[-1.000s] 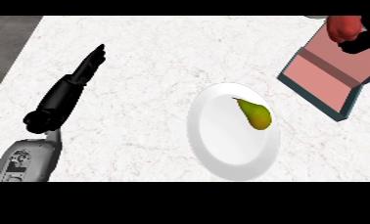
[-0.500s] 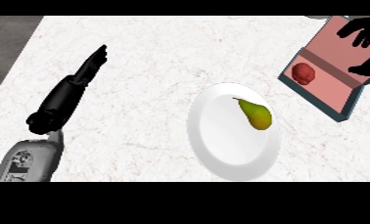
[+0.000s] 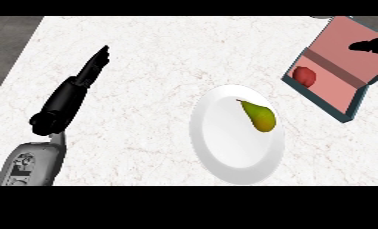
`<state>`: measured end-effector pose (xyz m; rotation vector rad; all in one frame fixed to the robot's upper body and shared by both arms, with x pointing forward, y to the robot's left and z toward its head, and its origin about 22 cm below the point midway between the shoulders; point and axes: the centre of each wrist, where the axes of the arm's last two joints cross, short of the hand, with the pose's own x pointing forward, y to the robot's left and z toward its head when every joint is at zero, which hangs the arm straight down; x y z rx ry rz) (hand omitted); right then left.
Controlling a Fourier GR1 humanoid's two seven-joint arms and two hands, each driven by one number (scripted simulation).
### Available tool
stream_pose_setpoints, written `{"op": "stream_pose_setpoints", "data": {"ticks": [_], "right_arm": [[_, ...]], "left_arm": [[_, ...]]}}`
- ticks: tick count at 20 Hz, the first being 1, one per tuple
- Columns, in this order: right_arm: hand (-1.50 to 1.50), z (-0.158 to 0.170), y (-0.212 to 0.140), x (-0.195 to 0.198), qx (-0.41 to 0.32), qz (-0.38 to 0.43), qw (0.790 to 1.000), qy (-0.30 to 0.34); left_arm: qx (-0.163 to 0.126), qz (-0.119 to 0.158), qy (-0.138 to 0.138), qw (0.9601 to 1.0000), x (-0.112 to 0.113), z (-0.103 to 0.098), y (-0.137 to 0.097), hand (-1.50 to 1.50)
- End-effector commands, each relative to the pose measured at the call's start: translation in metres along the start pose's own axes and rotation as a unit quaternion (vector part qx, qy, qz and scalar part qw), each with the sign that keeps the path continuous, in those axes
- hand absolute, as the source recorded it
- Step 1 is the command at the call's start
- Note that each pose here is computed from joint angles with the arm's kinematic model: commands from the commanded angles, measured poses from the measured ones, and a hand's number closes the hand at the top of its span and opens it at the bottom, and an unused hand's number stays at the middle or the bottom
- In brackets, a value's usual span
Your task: Pick the bell pepper from the plate and place it in the cardboard box
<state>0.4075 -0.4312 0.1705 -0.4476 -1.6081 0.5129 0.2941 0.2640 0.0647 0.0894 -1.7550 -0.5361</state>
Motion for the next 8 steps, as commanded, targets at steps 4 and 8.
{"op": "stream_pose_setpoints", "data": {"ticks": [4,8], "right_arm": [[-1.5,0.017,-0.033,-0.016,-0.121,-0.211,0.97,0.017],[-1.5,0.049,-0.051,-0.046,-0.172,-0.209,0.962,0.021]], "left_arm": [[-0.001,-0.003,-0.003,1.0,0.0,-0.005,0.0,0.0],[-0.012,0.003,-0.008,0.9999,0.006,-0.003,-0.004,0.0]]}}
